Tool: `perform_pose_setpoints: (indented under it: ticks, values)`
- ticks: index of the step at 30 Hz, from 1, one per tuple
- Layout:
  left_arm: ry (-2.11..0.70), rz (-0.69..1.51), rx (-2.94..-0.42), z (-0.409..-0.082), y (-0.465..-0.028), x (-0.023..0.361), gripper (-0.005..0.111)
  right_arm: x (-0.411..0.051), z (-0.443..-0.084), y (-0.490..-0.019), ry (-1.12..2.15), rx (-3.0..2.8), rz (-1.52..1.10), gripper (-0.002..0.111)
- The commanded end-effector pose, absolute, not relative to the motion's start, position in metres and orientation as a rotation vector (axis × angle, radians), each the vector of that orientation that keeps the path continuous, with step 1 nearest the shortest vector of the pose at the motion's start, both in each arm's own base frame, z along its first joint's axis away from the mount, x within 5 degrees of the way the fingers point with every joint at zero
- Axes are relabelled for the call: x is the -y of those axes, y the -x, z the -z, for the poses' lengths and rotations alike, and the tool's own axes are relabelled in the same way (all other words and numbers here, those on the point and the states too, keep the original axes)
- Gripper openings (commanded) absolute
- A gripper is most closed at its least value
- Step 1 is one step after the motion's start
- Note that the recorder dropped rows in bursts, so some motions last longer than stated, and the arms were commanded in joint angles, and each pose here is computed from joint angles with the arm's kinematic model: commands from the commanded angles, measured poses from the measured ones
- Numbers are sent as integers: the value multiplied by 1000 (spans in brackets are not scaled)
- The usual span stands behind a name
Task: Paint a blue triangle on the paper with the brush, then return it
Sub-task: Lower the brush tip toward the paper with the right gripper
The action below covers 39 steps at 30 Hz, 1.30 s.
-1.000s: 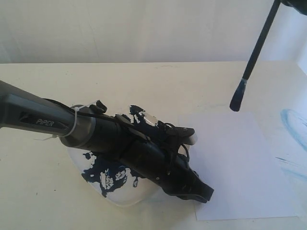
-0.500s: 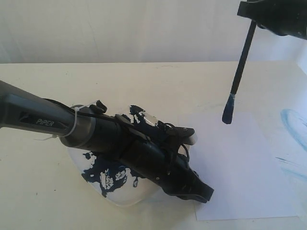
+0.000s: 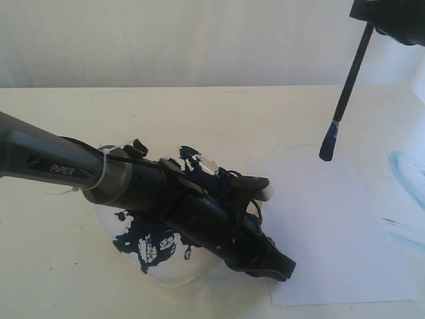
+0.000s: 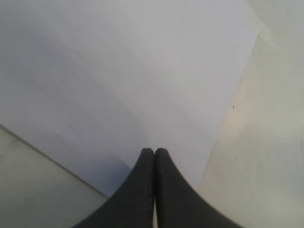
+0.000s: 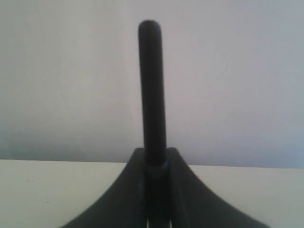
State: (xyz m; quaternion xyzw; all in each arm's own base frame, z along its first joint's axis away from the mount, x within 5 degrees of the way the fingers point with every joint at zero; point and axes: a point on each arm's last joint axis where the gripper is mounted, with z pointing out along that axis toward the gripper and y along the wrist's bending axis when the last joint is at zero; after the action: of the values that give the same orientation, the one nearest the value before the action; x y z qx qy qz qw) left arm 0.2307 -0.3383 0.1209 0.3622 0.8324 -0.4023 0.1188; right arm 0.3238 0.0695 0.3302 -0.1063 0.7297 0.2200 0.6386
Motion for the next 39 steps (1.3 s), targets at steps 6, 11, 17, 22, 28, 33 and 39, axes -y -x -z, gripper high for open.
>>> perform_pose_setpoints:
  ticks: [6, 11, 17, 22, 28, 33, 39]
  values:
    - [-1072, 1253, -2449, -121, -224, 340, 0, -76, -311, -335, 308, -1660, -572, 0]
    - [-1058, 1261, -2467, -121, -224, 340, 0, -78, -294, -344, 307, -1707, -579, 0]
    - [-1093, 1243, -2460, -120, -223, 339, 0, -71, -288, -350, 232, -1732, -520, 0]
    - [-1049, 1178, -2553, -113, -224, 336, 0, -72, -287, -351, 214, -1738, -500, 0]
    - [-1060, 1125, -2595, -107, -224, 333, 0, -82, -279, -346, 241, -1765, -506, 0]
    - [-1061, 1130, -2606, -104, -224, 333, 0, -79, -273, -344, 197, -1772, -498, 0]
    - [-1058, 1131, -2608, -104, -224, 333, 0, -81, -277, -344, 212, -1713, -512, 0]
